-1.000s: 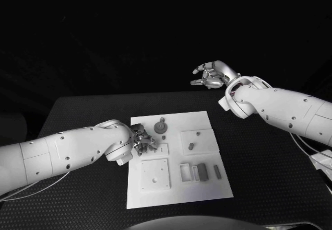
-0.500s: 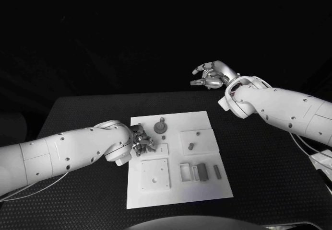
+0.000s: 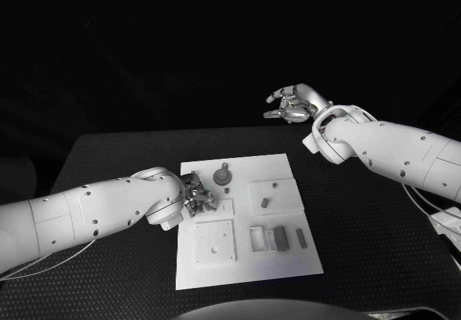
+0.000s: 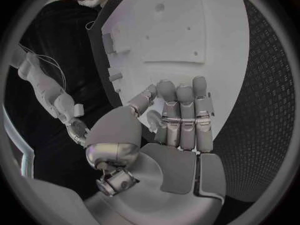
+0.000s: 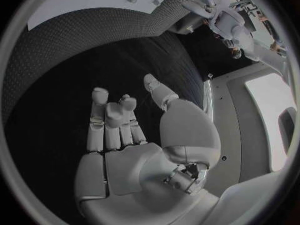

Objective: Assemble the parts on the task board

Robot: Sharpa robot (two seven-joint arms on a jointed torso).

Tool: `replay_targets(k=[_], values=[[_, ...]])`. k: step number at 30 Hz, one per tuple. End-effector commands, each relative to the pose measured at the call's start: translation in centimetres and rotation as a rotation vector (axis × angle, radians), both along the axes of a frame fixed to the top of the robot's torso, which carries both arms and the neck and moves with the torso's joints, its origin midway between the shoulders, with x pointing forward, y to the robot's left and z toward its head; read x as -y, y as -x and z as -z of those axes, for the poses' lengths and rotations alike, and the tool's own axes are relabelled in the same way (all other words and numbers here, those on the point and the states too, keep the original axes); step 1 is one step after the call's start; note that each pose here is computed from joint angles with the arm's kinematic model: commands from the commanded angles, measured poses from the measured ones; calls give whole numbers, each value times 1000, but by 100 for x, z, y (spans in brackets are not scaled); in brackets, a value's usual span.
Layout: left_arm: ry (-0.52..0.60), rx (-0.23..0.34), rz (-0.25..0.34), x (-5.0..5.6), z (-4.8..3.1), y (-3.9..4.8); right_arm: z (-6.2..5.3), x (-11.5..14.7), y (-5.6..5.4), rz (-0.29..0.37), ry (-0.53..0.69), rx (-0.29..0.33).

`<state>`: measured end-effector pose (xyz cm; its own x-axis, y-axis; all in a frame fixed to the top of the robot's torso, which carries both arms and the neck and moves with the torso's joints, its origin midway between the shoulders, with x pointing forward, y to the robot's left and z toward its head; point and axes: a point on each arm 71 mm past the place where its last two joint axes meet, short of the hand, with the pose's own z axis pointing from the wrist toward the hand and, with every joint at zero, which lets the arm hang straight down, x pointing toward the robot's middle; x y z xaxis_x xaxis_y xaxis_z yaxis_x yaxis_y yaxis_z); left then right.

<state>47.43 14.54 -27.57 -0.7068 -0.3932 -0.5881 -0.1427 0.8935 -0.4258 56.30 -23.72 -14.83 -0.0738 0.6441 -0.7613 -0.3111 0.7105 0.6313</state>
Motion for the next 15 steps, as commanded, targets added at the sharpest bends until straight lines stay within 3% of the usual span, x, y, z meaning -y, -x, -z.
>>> replay_targets(k=[1, 15], values=[[-11, -7, 18, 17, 21, 15, -1, -21, 4, -18, -1, -3], [-3, -20, 14, 11, 26, 19, 2, -24, 1, -20, 0, -6]])
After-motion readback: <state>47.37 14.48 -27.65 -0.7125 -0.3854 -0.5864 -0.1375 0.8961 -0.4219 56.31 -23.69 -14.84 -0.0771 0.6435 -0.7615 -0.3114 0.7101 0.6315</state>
